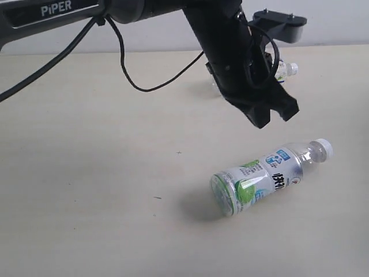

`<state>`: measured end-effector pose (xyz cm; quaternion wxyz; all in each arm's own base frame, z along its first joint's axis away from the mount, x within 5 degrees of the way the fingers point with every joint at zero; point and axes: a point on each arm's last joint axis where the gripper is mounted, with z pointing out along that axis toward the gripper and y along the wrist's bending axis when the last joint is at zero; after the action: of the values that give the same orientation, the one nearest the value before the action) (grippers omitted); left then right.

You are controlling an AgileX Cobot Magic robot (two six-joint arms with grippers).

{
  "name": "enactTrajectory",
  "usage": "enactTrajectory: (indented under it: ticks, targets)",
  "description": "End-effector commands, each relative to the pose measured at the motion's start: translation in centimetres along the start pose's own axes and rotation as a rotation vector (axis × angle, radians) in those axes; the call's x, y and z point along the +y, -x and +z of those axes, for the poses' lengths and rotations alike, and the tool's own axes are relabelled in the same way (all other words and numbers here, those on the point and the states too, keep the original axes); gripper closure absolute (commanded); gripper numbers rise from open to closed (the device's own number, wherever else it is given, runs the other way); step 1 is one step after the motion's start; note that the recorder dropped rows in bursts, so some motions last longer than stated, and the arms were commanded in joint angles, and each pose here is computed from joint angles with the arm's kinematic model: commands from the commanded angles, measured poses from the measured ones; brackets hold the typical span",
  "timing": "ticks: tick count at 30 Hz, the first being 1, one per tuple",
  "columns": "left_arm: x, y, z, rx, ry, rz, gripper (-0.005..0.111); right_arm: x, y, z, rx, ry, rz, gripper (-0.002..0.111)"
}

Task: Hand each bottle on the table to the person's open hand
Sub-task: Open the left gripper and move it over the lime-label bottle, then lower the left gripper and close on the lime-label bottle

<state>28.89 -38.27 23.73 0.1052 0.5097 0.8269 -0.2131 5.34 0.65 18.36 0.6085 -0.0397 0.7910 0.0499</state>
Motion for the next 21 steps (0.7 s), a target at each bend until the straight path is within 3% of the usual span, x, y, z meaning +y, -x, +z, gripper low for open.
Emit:
enactTrajectory:
  ticks: [1,16,21]
  targets:
    - [0.0,-1.2,0.5,0.067,-0.013,0.053,0.106,0.0,-0.1,0.0,-0.007,-0.006,-0.001,0.108]
    - [-0.1,-2.1,0.9,0.138,-0.045,0.125,0.106,0.0,-0.1,0.0,-0.007,-0.006,-0.001,0.108]
    - [-0.3,-2.1,-0.7,0.131,0.003,0.117,0.107,0.0,-0.1,0.0,-0.007,-0.006,-0.001,0.108]
